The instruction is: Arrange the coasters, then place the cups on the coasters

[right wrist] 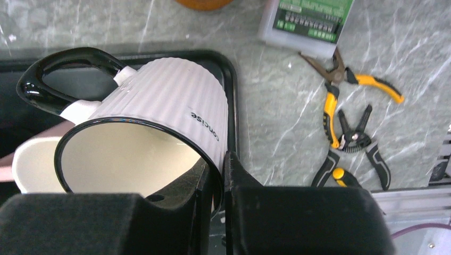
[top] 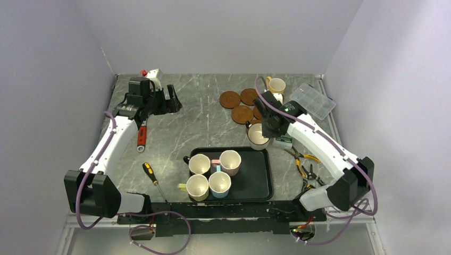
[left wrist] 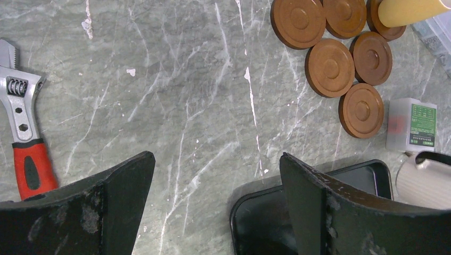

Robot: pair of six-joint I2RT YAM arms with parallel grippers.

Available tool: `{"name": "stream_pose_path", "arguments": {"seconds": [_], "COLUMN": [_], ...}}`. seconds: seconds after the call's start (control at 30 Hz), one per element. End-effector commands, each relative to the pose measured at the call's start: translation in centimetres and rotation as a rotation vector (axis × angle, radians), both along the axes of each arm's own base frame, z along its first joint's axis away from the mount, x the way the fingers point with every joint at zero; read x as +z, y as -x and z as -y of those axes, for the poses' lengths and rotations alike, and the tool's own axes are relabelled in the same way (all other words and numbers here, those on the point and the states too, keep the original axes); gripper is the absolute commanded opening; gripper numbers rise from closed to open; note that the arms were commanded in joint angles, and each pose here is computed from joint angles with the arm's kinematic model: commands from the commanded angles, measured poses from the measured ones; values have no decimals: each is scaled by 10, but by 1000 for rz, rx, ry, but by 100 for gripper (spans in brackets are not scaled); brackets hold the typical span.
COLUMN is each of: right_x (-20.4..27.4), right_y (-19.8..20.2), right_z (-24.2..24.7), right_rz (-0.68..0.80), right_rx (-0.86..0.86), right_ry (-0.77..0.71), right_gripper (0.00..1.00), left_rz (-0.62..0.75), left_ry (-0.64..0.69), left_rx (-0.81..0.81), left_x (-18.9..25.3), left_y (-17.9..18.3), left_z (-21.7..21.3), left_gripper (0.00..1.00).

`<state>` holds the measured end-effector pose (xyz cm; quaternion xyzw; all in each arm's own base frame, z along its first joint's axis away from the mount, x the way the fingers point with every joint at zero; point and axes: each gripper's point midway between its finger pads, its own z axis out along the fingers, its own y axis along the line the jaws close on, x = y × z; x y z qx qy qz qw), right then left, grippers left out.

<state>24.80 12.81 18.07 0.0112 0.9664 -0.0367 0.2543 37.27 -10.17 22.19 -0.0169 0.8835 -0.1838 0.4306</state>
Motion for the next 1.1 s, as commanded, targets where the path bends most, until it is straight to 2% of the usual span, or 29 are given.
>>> {"name": "stream_pose_path", "arguments": {"seconds": [0.0,0.2,0.6,1.07], "right_x": [32,42,45,45], "right_y": [-56,-104,-192,-271], "right_z": [0,-2,-3,0], "right_rz": [157,230,254,295], "right_rx": [12,15,44,52], "right_ry": [-44,-84,-74,-101], "right_gripper": [0,0,0,0], "left_rz": [46,35,20,40], "left_ry": [29,18,20,-36], "left_rx": [-6,-7,-47,-18], "left_x": [12,3,-7,-7], "left_y": [-4,-7,-9,-11], "left_z": [4,3,9,-2], "left_gripper": [94,94,93,93]}}
